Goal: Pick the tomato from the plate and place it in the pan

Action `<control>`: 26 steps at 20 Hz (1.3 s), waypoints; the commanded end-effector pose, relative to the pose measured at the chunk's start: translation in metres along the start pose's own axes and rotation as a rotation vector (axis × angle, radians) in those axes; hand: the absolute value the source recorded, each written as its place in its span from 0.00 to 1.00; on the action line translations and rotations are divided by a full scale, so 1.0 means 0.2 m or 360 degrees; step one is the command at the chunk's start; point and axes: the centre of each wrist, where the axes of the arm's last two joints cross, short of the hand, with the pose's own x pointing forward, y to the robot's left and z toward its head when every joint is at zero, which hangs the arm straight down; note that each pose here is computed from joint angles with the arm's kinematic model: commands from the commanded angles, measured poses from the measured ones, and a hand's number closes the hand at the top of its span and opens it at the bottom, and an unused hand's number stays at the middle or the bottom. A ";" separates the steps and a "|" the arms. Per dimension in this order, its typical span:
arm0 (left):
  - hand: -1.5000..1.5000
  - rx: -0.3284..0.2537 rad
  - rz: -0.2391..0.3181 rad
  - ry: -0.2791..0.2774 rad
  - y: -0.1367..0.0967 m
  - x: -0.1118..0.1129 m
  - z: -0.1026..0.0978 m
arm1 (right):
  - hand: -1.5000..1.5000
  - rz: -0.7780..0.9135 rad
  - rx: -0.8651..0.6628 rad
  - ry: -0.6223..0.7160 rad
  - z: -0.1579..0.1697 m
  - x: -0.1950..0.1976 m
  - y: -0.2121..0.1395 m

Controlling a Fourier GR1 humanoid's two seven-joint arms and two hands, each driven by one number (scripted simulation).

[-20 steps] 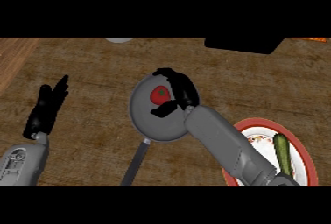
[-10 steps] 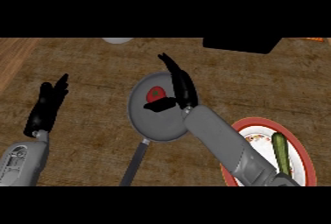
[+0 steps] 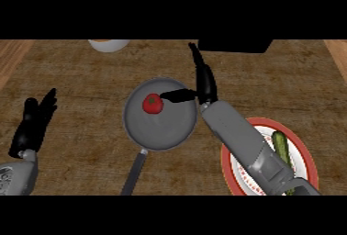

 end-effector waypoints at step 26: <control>0.50 0.0065 0.0009 0.0068 0.06 -0.16 0.06 | 0.00 -0.0023 0.0086 -0.0065 0.17 -0.24 -1.58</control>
